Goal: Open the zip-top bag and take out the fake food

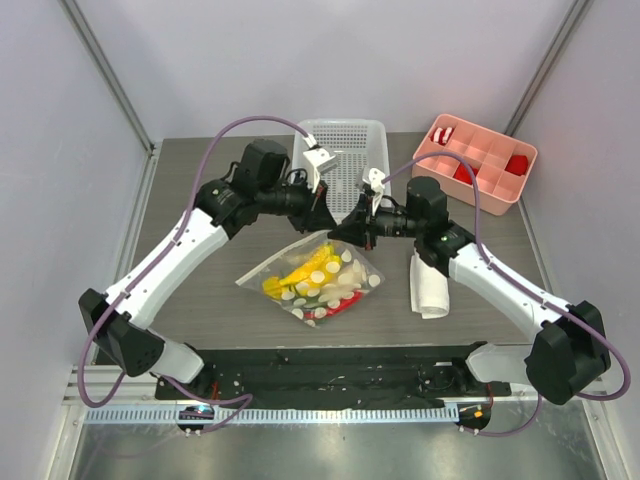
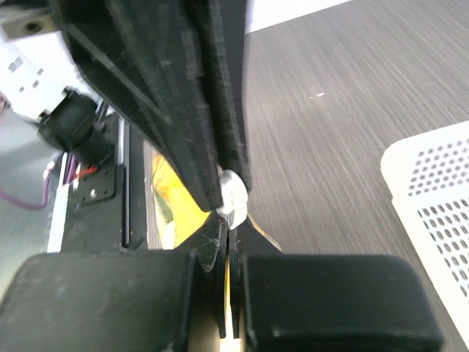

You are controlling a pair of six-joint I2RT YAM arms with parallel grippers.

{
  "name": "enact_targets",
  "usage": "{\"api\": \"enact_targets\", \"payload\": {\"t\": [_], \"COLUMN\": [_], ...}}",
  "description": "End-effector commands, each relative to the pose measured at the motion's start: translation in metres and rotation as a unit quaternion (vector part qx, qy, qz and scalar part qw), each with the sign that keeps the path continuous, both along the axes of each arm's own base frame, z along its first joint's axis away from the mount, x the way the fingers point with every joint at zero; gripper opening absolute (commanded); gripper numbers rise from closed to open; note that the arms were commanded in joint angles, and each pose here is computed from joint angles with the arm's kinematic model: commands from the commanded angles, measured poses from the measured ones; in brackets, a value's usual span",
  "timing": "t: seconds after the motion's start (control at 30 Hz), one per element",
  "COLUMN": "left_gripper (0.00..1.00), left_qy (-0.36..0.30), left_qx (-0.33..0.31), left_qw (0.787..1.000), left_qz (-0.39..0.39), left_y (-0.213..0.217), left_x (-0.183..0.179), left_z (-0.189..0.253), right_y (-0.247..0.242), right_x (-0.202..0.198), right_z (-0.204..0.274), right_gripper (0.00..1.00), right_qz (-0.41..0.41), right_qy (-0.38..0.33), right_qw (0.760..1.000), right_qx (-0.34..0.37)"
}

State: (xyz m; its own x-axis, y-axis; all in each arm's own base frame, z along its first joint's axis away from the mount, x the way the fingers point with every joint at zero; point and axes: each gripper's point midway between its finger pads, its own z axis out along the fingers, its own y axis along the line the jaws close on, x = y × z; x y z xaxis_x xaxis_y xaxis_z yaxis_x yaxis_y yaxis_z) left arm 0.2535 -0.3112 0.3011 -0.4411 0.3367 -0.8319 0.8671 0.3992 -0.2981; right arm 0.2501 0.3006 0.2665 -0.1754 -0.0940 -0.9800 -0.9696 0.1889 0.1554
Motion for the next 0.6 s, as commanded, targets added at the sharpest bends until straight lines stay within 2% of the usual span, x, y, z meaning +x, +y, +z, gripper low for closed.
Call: {"api": "enact_targets", "payload": {"t": [0.0,0.1,0.27,0.4,0.57], "left_gripper": [0.00,0.00,0.00,0.00,0.00], "left_qy": [-0.044,-0.048,0.027,0.086,0.119], "left_qx": [0.030,0.066,0.131,0.119,0.110], "left_qw": [0.996,0.986,0.957,0.929,0.910], "left_qz": [0.069,0.148,0.256,0.339,0.383], "left_y": [0.023,0.047,0.091,0.128,0.154], "left_x": [0.014,0.026,0.022,0.011,-0.008], "left_z": [0.006,-0.009,-0.054,-0.079,-0.095], "right_y": [-0.007,-0.015,-0.032,-0.039,-0.047], "right_x": [0.010,0.021,0.042,0.050,0.056], "right_z": [0.044,0.050,0.048,0.038,0.038], "right_gripper": [0.01,0.01,0.01,0.01,0.01], "right_qz": [-0.061,-0.095,-0.148,-0.157,-0.161], "right_qy": [-0.038,-0.025,0.000,0.009,0.007], "right_qw": [0.996,0.992,0.984,0.984,0.983], "right_qx": [0.053,0.073,0.094,0.087,0.084]}}
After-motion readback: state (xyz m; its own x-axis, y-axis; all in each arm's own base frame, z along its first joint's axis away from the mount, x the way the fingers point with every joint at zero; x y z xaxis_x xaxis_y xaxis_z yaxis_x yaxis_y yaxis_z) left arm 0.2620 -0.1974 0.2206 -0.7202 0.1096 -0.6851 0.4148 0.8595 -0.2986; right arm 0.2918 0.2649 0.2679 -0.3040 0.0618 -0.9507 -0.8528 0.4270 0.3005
